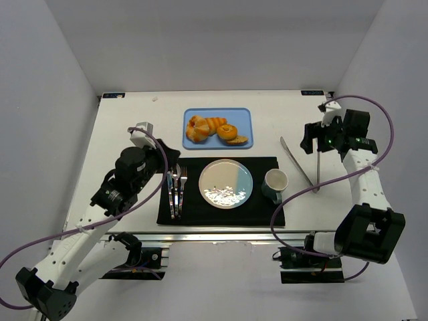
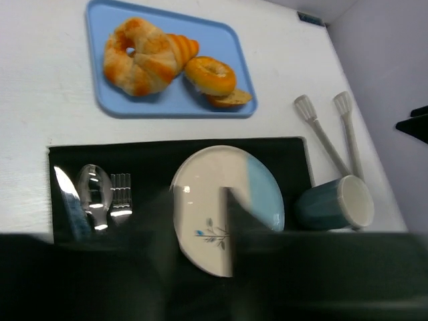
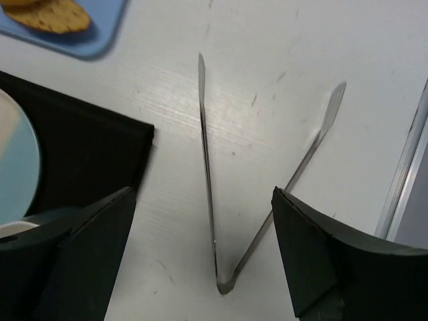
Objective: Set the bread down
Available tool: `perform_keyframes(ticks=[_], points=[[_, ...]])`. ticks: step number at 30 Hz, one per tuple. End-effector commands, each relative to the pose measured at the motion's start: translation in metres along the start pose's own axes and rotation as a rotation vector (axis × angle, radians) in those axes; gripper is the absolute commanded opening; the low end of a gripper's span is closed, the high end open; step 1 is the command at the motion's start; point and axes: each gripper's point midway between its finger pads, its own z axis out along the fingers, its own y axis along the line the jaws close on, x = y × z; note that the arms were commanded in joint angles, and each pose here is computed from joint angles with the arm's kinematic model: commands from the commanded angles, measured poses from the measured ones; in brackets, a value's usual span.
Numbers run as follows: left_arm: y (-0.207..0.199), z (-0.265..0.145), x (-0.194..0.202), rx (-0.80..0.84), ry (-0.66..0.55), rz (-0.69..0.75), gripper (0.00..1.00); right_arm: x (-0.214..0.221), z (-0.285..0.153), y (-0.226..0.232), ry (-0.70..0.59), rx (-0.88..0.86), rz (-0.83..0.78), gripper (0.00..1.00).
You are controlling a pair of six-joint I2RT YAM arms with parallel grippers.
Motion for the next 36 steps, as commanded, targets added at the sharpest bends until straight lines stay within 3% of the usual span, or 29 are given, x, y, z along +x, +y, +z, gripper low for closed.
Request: perform_keyframes(ticks=[1, 2, 4, 9, 18, 36], points=[[0.003, -0.005, 0.001, -0.007, -0.011, -0.023, 0.73, 0.034, -0.009, -0.010, 0.070, 0.024, -0.018, 0.89], [0.004, -0.005, 0.002, -0.007, -0.011, -0.031, 0.80, 0.039, -0.010, -0.014, 0.078, 0.041, -0.014, 0.89], [0.003, -0.007, 0.006, 0.005, -0.010, -0.036, 0.85, 0.061, -0.010, -0.026, 0.134, 0.109, 0.000, 0.89], [0.003, -0.007, 0.017, 0.028, 0.008, -0.059, 0.86, 0.108, -0.010, -0.043, 0.231, 0.243, -0.009, 0.89], [0.001, 0.002, 0.022, 0.032, 0.035, -0.045, 0.87, 0.153, 0.007, -0.027, 0.292, 0.166, -0.011, 0.89], [0.008, 0.002, 0.031, 0.009, 0.045, -0.061, 0.88, 0.151, 0.075, -0.052, 0.344, 0.143, 0.115, 0.88]])
